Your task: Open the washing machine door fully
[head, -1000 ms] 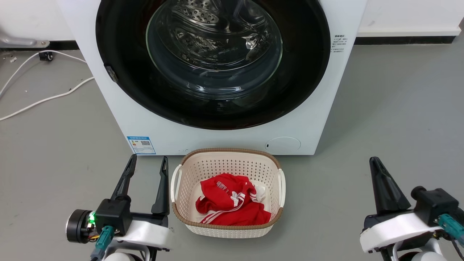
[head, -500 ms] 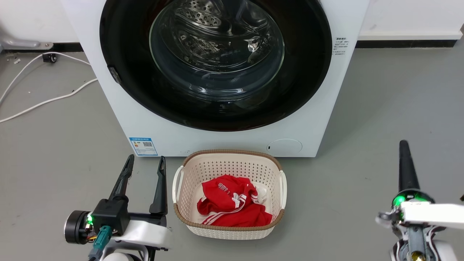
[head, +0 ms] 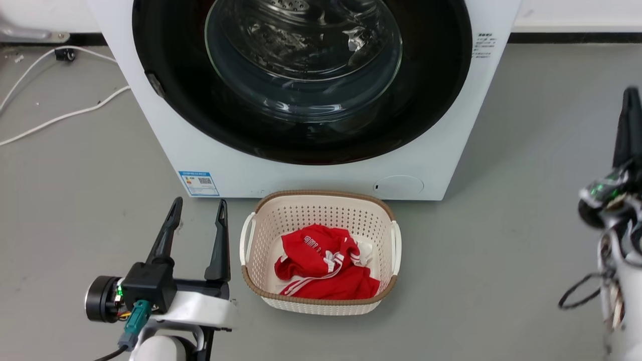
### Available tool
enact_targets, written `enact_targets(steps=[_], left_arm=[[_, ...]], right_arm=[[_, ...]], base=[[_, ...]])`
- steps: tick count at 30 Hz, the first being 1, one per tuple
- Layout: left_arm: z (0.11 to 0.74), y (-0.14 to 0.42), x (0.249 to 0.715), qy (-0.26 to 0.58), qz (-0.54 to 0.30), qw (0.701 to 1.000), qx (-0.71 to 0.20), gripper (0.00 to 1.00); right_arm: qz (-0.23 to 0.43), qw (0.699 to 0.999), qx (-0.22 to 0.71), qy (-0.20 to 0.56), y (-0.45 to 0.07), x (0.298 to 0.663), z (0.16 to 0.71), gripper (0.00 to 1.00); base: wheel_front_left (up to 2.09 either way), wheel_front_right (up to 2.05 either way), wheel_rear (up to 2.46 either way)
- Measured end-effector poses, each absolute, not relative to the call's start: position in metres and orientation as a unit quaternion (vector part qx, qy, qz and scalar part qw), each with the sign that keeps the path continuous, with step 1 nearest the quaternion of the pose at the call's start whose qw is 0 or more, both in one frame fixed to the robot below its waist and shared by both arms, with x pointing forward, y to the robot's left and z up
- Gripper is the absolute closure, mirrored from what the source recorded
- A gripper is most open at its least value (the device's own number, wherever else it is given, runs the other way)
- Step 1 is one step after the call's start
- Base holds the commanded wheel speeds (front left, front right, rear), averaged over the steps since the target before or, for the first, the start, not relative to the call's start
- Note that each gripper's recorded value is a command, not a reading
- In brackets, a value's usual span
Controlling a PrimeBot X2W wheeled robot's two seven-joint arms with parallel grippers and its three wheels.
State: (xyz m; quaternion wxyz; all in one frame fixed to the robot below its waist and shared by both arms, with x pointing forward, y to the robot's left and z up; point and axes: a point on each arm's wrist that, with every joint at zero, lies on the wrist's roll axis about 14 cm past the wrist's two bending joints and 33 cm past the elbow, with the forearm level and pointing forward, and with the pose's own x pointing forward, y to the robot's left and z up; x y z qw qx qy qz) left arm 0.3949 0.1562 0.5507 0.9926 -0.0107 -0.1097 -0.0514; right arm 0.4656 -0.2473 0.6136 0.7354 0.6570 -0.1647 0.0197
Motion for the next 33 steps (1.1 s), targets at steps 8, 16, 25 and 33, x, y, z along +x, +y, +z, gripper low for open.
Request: enact_targets(steps=[8,16,25,33], left_arm=[[0.551,0.158,0.41,-0.114,-0.05,0.992,-0.01,0.0],[0.545,0.161,0.43,-0.11,-0.046,0.993,-0.01,0.0],[0.532,0.163,0.45,-0.1,-0.042,0.994,-0.008,0.0],[0.523,0.162,0.462,-0.093,-0.045,0.995,-0.008,0.0]], right_arm=[[0.057,0.78,0.614,-0.11,-0.247,0.544,0.647,1.0],[0.107,0.837,0.536,-0.01,-0.216,0.611,0.667,1.0],[0.143,0.874,0.451,0.113,-0.167,0.652,0.639,1.0],[0.149,0.88,0.415,0.174,-0.141,0.67,0.607,1.0]], base=[[0.0,0.0,0.0],[0.0,0.0,0.0],[0.0,0.0,0.0],[0.0,0.0,0.0]])
